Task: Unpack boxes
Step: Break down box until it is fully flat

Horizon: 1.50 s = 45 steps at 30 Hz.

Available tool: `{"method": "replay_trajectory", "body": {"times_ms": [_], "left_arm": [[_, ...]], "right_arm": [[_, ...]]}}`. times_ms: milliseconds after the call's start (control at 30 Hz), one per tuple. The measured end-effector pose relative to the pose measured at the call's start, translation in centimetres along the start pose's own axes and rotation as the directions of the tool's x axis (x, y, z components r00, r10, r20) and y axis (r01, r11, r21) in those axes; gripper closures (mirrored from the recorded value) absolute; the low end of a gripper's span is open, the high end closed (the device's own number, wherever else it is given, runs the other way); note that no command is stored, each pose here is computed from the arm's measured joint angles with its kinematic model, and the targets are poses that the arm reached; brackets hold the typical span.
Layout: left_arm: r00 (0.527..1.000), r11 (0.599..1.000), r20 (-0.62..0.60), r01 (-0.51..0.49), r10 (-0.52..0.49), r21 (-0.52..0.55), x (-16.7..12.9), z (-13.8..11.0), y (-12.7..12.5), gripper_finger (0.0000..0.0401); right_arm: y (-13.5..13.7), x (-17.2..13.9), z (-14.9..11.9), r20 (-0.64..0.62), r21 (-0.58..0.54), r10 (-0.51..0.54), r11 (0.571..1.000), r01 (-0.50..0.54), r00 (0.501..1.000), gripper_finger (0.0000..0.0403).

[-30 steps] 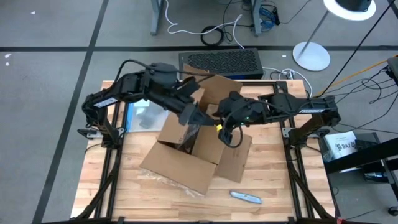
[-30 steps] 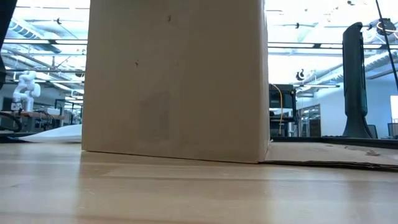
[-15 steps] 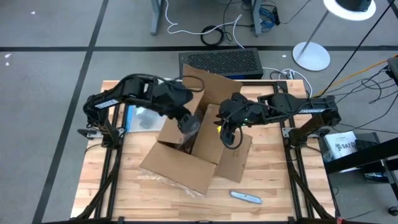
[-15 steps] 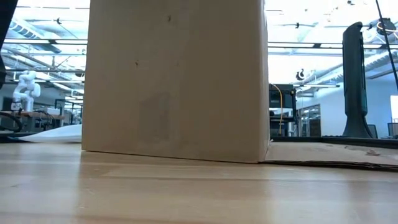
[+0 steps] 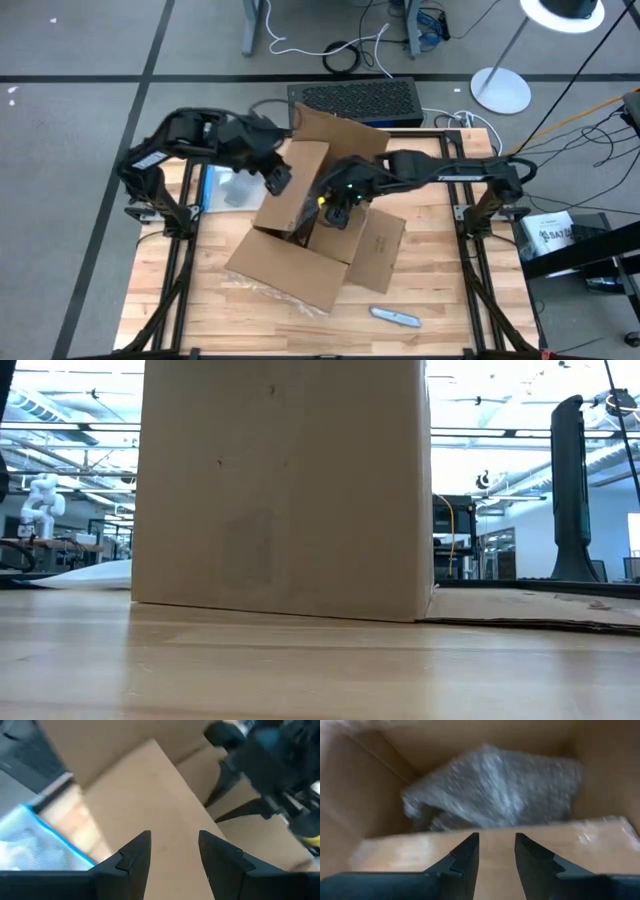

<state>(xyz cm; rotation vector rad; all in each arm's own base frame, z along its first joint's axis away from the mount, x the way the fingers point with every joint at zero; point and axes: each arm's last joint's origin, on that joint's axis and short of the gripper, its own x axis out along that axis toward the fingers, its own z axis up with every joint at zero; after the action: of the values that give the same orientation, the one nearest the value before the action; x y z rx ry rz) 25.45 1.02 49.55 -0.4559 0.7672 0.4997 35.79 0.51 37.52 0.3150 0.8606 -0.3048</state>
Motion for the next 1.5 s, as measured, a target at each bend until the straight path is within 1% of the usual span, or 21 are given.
{"method": "replay_trajectory", "body": {"times_ms": [133, 200, 300, 367, 467, 500, 600, 700, 767, 867, 933, 1000, 1033, 1167, 1233, 1300, 1367, 1433, 1500], "left_arm": [[0.993, 0.996, 0.081, -0.084, 0.084, 0.001, -0.9, 0.0, 0.7, 0.0231], [0.985, 0.990, 0.101, -0.138, 0.137, 0.004, -0.7, -0.1, 0.9, 0.0231], [0.975, 0.978, 0.080, -0.208, 0.206, 0.013, 0.3, -0.8, 1.3, 0.0231], [0.972, 0.973, 0.049, -0.232, 0.231, 0.014, 1.6, -1.5, 1.2, 0.0231], [0.974, 0.974, 0.013, -0.224, 0.224, 0.042, 4.0, -2.9, 0.6, 0.0231], [0.977, 0.976, 0.014, -0.214, 0.213, 0.033, 4.4, -3.4, 0.5, 0.0231], [0.985, 0.989, 0.083, -0.146, 0.148, -0.028, 4.3, -4.4, 0.8, 0.0231], [0.980, 0.992, 0.176, -0.080, 0.097, -0.101, 3.8, -5.6, 1.9, 0.0231], [0.975, 0.991, 0.208, -0.046, 0.071, -0.123, 3.3, -6.5, 2.8, 0.0231], [0.982, 0.989, 0.174, -0.052, 0.075, -0.138, 3.0, -8.2, 4.0, 0.0231], [0.987, 0.985, 0.123, -0.083, 0.102, -0.153, 3.1, -9.4, 4.5, 0.0231], [0.986, 0.980, 0.102, -0.114, 0.132, -0.166, 3.2, -10.0, 4.8, 0.0231], [0.985, 0.979, 0.104, -0.119, 0.138, -0.167, 3.1, -10.2, 4.9, 0.0231], [0.979, 0.980, 0.186, -0.043, 0.080, -0.193, 2.0, -9.8, 4.7, 0.0231], [0.974, 0.980, 0.209, -0.046, 0.086, -0.193, 2.0, -9.7, 4.6, 0.0231], [0.975, 0.980, 0.189, -0.078, 0.113, -0.184, 2.6, -10.1, 4.8, 0.0231], [0.979, 0.979, 0.151, -0.109, 0.136, -0.174, 3.8, -10.9, 4.9, 0.0231], [0.986, 0.977, 0.106, -0.106, 0.127, -0.186, 5.3, -11.7, 4.8, 0.0231], [0.990, 0.973, 0.095, -0.079, 0.102, -0.218, 6.6, -12.3, 4.5, 0.0231]], "right_arm": [[-0.5, 0.7, -0.5, -0.076, -0.044, -0.046, 0.998, 0.042, 0.996, 0.0287], [-0.5, 0.8, -0.7, -0.096, -0.068, -0.056, 0.996, 0.049, 0.994, 0.0287], [-0.5, 1.0, -0.9, -0.103, -0.080, -0.060, 0.995, 0.052, 0.993, 0.0287], [-0.6, 1.0, -1.0, -0.112, -0.083, -0.064, 0.995, 0.055, 0.992, 0.0287], [-0.6, 1.0, -1.1, -0.116, -0.086, -0.066, 0.995, 0.057, 0.991, 0.0287], [-0.6, 1.0, -1.1, -0.120, -0.088, -0.068, 0.994, 0.057, 0.990, 0.0287], [-0.7, 1.0, -1.4, -0.144, -0.096, -0.080, 0.993, 0.066, 0.986, 0.0287], [-0.8, 0.9, -1.6, -0.170, -0.105, -0.092, 0.992, 0.075, 0.981, 0.0287], [-0.9, 0.9, -1.8, -0.184, -0.113, -0.097, 0.991, 0.077, 0.978, 0.0287], [-1.2, 0.9, -1.7, -0.196, -0.106, -0.095, 0.991, 0.075, 0.976, 0.0287], [-1.6, 1.1, -1.4, -0.201, -0.082, -0.070, 0.995, 0.054, 0.977, 0.0289], [-2.2, 1.3, -1.0, -0.204, -0.045, -0.037, 0.999, 0.029, 0.978, 0.0296], [-2.4, 1.5, -0.9, -0.211, -0.028, -0.021, 1.000, 0.015, 0.977, 0.0300], [-3.3, 2.0, -0.6, -0.223, 0.015, -0.009, 1.000, 0.013, 0.975, 0.0318], [-3.6, 2.1, -0.5, -0.224, 0.020, -0.012, 1.000, 0.017, 0.974, 0.0324], [-4.1, 2.3, -0.4, -0.237, 0.022, -0.023, 0.999, 0.029, 0.971, 0.0327], [-4.5, 2.6, -0.6, -0.276, 0.018, -0.043, 0.999, 0.050, 0.960, 0.0327], [-4.8, 2.7, -1.1, -0.330, 0.000, -0.070, 0.997, 0.074, 0.941, 0.0327], [-4.7, 2.8, -1.5, -0.369, -0.027, -0.086, 0.996, 0.082, 0.925, 0.0327]]}}
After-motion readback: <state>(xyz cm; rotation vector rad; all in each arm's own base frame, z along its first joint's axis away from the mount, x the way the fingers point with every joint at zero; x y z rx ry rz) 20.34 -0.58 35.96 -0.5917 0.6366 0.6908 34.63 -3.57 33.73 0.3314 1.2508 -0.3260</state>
